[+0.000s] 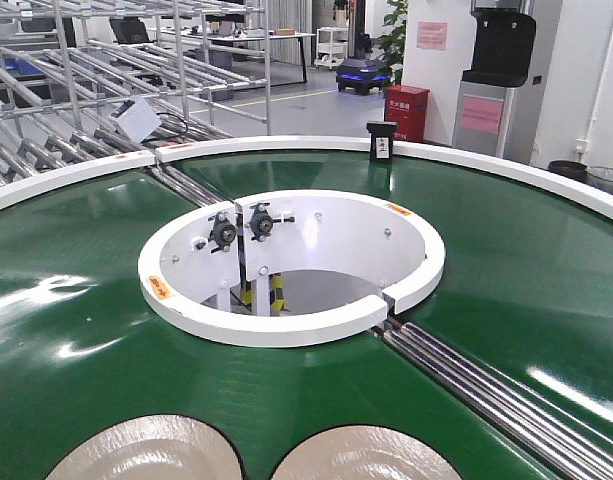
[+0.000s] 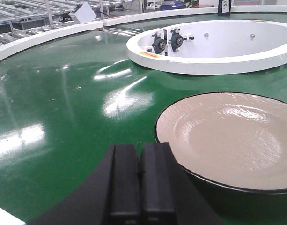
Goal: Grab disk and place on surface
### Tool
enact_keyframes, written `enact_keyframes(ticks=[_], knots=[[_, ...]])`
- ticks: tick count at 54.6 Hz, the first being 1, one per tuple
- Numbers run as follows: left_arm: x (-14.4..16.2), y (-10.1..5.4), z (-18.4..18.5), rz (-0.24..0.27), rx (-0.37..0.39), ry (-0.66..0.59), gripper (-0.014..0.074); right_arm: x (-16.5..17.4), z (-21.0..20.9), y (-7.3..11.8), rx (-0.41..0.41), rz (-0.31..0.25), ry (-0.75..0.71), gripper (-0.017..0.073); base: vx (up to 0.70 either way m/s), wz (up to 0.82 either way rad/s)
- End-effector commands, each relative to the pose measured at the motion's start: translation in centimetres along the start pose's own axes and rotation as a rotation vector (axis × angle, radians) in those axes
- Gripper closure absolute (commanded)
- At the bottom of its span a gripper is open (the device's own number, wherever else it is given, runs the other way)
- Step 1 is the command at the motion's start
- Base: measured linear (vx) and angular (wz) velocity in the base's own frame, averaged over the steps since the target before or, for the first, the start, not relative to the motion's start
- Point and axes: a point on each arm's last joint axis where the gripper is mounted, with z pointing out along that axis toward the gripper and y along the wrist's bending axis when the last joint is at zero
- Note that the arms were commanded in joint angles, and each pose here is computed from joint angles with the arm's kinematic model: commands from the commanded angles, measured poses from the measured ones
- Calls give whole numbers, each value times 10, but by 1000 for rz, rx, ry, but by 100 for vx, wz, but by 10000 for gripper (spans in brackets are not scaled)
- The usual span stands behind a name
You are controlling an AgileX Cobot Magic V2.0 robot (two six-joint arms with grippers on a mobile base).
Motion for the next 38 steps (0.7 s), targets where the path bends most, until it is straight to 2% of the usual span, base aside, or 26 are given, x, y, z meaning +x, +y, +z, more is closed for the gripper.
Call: enact_keyframes(ticks=[1, 38], knots=[[-1, 0, 0, -4, 6, -81, 592, -10, -2, 0, -4, -12, -101, 568, 0, 0], [-3, 0, 0, 5, 6, -108, 592, -12, -2, 0, -5, -12, -122, 568, 0, 0]])
